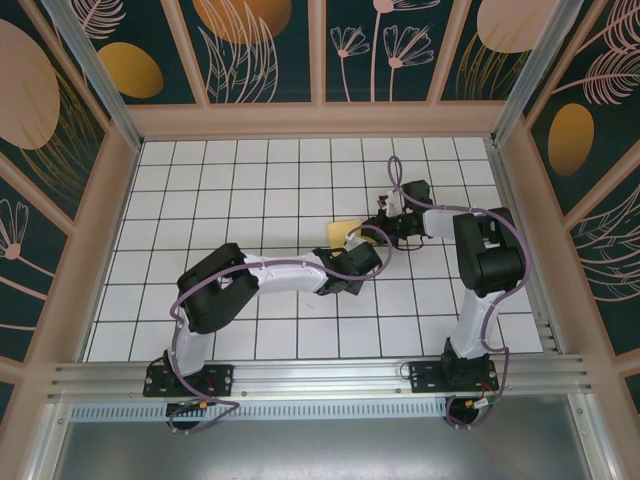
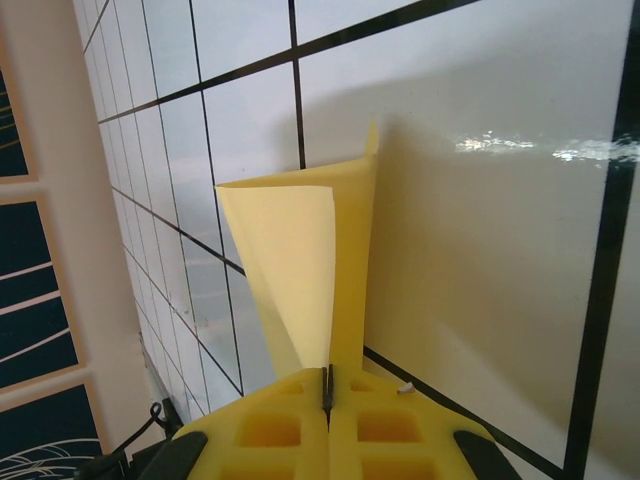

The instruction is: Fold a paper plane with a square sheet of paper (fold left side to right side)

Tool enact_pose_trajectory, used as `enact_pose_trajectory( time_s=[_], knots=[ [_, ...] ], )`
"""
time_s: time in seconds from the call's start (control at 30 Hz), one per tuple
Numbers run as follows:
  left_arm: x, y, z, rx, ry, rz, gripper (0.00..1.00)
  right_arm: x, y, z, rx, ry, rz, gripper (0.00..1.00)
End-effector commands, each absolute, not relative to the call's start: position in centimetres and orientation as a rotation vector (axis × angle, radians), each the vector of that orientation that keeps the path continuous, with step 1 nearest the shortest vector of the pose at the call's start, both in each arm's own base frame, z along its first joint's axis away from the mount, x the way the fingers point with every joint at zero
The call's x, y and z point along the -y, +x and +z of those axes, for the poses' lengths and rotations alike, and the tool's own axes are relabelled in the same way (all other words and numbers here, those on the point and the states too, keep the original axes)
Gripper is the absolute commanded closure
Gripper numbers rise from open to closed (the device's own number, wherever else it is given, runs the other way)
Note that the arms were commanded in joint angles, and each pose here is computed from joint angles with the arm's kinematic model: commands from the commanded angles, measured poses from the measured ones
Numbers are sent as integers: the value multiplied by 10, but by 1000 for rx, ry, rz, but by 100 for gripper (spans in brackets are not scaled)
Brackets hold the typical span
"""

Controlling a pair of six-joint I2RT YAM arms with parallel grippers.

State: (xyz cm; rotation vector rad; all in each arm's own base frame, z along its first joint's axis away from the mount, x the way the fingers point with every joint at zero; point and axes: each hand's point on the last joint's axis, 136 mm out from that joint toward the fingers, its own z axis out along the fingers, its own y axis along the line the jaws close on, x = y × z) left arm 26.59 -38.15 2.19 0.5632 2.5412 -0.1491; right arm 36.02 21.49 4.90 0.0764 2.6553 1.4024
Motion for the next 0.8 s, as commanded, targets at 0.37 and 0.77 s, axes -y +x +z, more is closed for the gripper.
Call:
enact_pose_trajectory(
  time_s=[0.37, 0.77],
  knots=[
    [389, 267, 46, -2504, 521, -233, 93, -207, 373, 67, -2622, 43, 1360, 86],
    [394, 272, 65, -2519, 430, -603, 100, -154, 376, 105, -2463, 123, 1183, 36]
  ],
)
